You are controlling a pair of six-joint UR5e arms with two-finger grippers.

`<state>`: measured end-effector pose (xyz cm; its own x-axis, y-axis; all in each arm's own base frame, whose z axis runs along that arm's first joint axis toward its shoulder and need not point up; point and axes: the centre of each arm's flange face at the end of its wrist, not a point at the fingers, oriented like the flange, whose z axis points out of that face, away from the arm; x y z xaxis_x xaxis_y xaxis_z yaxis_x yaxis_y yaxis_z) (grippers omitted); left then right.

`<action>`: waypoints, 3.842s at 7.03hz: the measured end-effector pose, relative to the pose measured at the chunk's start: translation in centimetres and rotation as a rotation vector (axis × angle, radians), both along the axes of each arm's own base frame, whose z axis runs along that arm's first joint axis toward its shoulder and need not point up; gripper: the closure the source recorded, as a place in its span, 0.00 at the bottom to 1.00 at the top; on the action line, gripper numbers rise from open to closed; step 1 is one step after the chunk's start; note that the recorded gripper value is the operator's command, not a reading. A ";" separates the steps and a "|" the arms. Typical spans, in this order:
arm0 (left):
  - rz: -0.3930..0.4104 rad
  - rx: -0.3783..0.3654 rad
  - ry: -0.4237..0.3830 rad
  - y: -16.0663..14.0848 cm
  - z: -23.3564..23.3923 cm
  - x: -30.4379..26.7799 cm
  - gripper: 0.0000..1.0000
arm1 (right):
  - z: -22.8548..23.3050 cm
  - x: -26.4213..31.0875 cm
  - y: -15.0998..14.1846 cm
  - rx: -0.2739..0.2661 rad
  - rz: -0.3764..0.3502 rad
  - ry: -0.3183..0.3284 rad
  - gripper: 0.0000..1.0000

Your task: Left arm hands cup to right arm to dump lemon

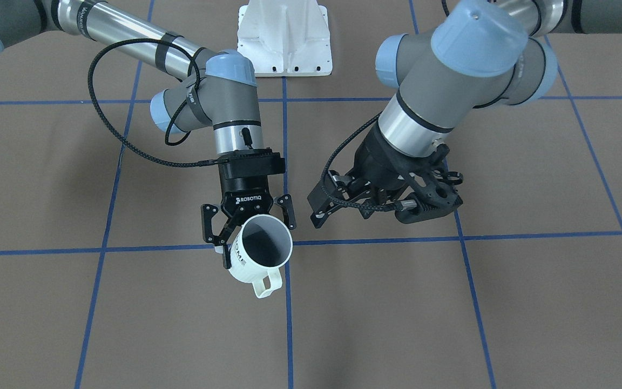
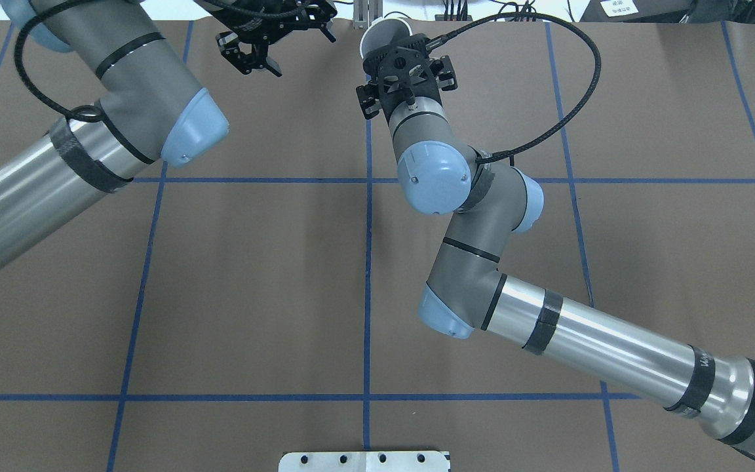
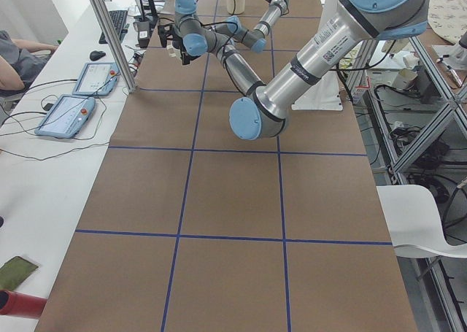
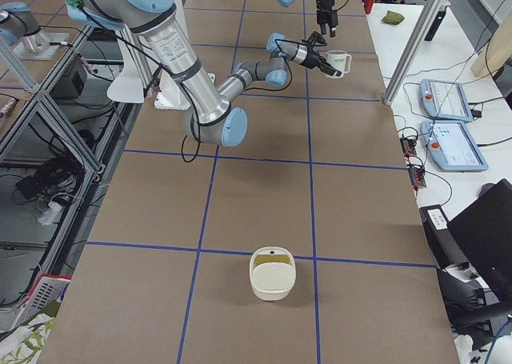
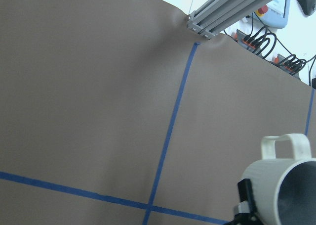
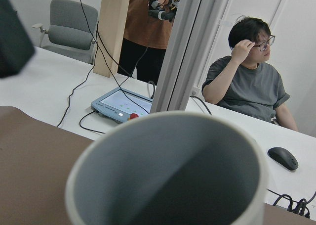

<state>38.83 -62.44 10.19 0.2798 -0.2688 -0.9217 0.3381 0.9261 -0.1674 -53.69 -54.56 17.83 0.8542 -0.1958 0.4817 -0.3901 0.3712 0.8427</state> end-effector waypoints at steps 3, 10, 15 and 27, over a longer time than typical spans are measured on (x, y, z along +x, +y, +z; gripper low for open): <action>0.018 0.015 0.020 0.6 -0.5 1.9 0.32 | -1.1 -1.0 1.5 0.018 0.007 -0.013 1.00; 0.052 0.052 0.052 2.2 -0.9 3.8 0.61 | -1.3 -1.4 2.5 0.029 0.002 -0.012 1.00; 0.052 0.052 0.050 2.2 -0.8 3.9 0.61 | -0.3 -1.1 2.8 0.034 0.025 0.007 1.00; 0.026 0.030 0.035 1.8 -0.4 3.9 1.00 | 1.4 -1.6 7.1 0.078 0.030 0.054 0.01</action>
